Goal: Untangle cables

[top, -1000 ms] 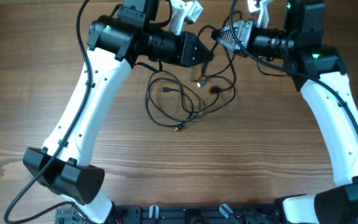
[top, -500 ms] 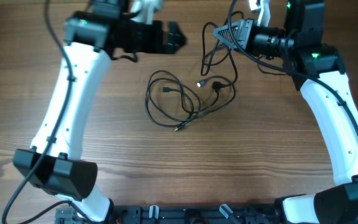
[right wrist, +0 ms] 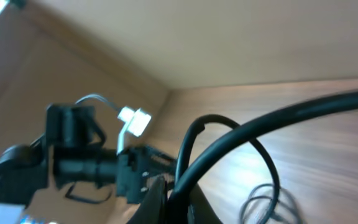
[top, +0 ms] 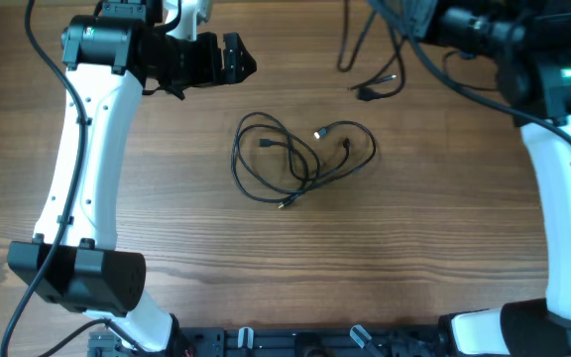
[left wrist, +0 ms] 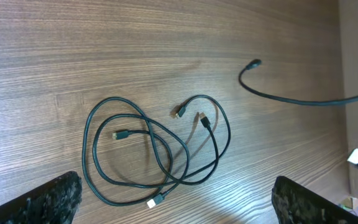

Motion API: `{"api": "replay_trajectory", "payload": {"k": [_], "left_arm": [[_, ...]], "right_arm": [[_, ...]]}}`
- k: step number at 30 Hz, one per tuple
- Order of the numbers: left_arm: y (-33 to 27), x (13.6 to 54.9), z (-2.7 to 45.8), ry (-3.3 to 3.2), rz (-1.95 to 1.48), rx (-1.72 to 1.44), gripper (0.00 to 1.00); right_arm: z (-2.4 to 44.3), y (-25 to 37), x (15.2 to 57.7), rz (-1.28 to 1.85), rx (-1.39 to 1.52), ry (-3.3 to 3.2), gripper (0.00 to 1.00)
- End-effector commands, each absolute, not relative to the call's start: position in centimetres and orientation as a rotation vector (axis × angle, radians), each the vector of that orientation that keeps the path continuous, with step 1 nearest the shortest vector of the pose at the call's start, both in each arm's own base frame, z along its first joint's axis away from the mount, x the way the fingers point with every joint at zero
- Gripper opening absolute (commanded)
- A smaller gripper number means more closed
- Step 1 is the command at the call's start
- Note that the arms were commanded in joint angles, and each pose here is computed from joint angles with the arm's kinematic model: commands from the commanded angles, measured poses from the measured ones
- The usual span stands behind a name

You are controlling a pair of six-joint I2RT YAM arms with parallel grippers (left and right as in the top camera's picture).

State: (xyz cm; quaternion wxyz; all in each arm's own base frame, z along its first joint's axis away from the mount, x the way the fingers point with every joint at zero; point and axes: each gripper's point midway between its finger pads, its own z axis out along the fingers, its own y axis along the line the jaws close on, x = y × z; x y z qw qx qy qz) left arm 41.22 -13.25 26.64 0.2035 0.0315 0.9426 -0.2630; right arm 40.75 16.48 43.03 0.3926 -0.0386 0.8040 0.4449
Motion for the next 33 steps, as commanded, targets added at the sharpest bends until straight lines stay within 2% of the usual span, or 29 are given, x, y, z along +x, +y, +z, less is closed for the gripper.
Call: {"api": "replay_trajectory", "payload": {"k": [1,10,20,26,33], "left_arm": [[-12.9,41.2,27.2,2.618,-0.724,0.078,1.00],[-13.1,41.1,27.1,2.621,-0.726,0.084,1.00],[-14.8,40.5,27.1,2.626,-0.741,0.140,1.00],[-16.4,39.9,27.1,2.630,-0.753,0.192,1.00],[-17.9,39.3,27.1,2.632,-0.766,0.243,1.00]], "right_arm": [[44.2,11.8,42.0,0.842,-0.015,2.014,0.04],[43.3,-0.7,43.5,0.495,0.249,2.002,0.04],[43.3,-13.5,42.3,0.210,0.509,1.919,0.04],[38.7,-19.9,42.1,0.040,0.724,1.982,0.04],[31.3,-24.7,44.2,0.032,0.870,2.085,0.04]]}}
